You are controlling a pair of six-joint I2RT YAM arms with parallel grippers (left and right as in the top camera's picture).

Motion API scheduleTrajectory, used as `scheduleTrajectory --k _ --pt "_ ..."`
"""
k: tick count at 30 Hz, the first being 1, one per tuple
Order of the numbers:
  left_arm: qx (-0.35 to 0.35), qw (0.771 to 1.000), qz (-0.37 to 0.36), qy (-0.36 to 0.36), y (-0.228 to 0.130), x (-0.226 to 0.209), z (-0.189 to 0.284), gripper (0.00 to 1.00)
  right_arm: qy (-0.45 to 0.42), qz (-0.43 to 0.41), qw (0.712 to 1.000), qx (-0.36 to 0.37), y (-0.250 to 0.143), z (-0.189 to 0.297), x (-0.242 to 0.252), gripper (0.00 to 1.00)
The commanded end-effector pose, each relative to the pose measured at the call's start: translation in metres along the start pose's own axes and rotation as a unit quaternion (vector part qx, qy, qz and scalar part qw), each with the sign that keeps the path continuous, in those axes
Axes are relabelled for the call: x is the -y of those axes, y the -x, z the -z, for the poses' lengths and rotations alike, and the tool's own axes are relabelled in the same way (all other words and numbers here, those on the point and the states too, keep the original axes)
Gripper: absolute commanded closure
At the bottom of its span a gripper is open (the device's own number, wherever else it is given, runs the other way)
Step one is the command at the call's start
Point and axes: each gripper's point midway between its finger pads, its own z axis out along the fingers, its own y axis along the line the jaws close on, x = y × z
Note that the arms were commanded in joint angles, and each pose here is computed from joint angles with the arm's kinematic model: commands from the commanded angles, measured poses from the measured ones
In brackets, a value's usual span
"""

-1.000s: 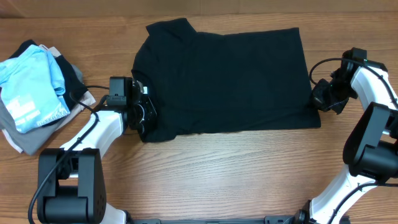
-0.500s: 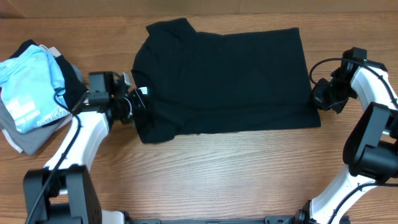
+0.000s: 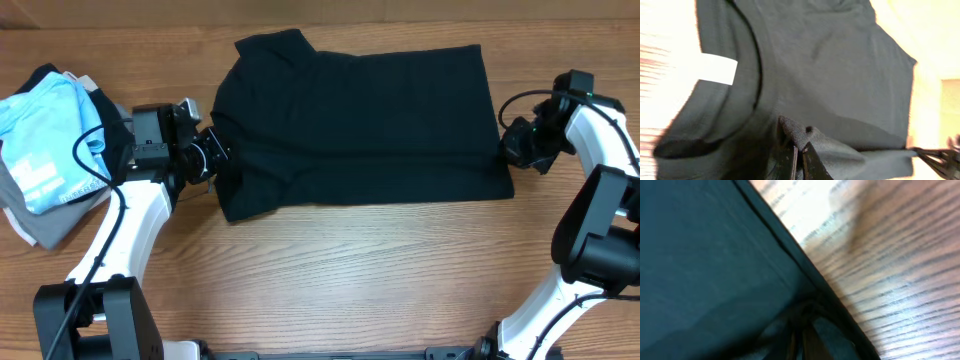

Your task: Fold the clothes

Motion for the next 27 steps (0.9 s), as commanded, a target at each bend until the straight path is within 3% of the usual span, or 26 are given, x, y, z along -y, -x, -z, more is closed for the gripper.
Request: scheduleTrajectory --k 1,8,12,13,14,15,16,17,19,22,23,27 --pt "0.045 0.998 0.004 0.053 0.020 -0.015 0.004 0.94 0.023 0.018 0.998 0.052 0.023 0.032 -0.019 0.96" --pt "0.039 0.997 0.008 0.063 0.020 -0.027 -0.011 0.93 0.034 0.043 0.995 0.081 0.034 0.037 -0.040 0.96" --pt "0.057 0.997 -0.001 0.052 0.029 -0.023 -0.014 0.86 0.040 0.050 0.993 0.095 0.039 0.037 -0.048 0.96" --pt "0.062 0.997 -0.004 0.047 0.032 -0.020 -0.013 0.82 0.037 0.049 0.993 0.099 0.041 0.037 -0.047 0.96" --pt "0.065 0.997 -0.007 0.038 0.034 -0.017 -0.013 0.70 0.031 0.048 0.993 0.104 0.043 0.037 -0.046 0.96" --pt "0.063 0.997 -0.008 0.033 0.034 -0.015 -0.014 0.56 0.023 0.047 0.993 0.106 0.044 0.037 -0.043 0.89" --pt "0.055 0.998 -0.008 0.027 0.030 -0.013 -0.014 0.43 0.015 0.046 0.993 0.105 0.043 0.037 -0.039 0.74" --pt "0.036 0.999 -0.008 0.015 0.023 -0.010 -0.015 0.38 -0.002 0.042 0.994 0.097 0.039 0.036 -0.033 0.73" --pt "-0.009 1.000 -0.004 0.002 0.003 -0.008 -0.015 0.42 -0.027 0.035 0.995 0.086 0.033 0.036 -0.021 0.73" --pt "-0.095 0.995 -0.004 -0.029 -0.036 -0.003 -0.011 0.60 -0.092 0.016 0.995 0.042 0.011 0.037 0.012 0.69" --pt "-0.154 0.987 -0.009 -0.039 -0.065 -0.001 -0.006 0.64 -0.097 0.012 0.995 0.030 0.006 0.037 0.016 0.67" --pt "-0.197 0.974 -0.042 0.107 -0.096 -0.048 0.002 0.70 -0.109 0.007 0.994 -0.005 -0.011 0.036 0.025 0.66"
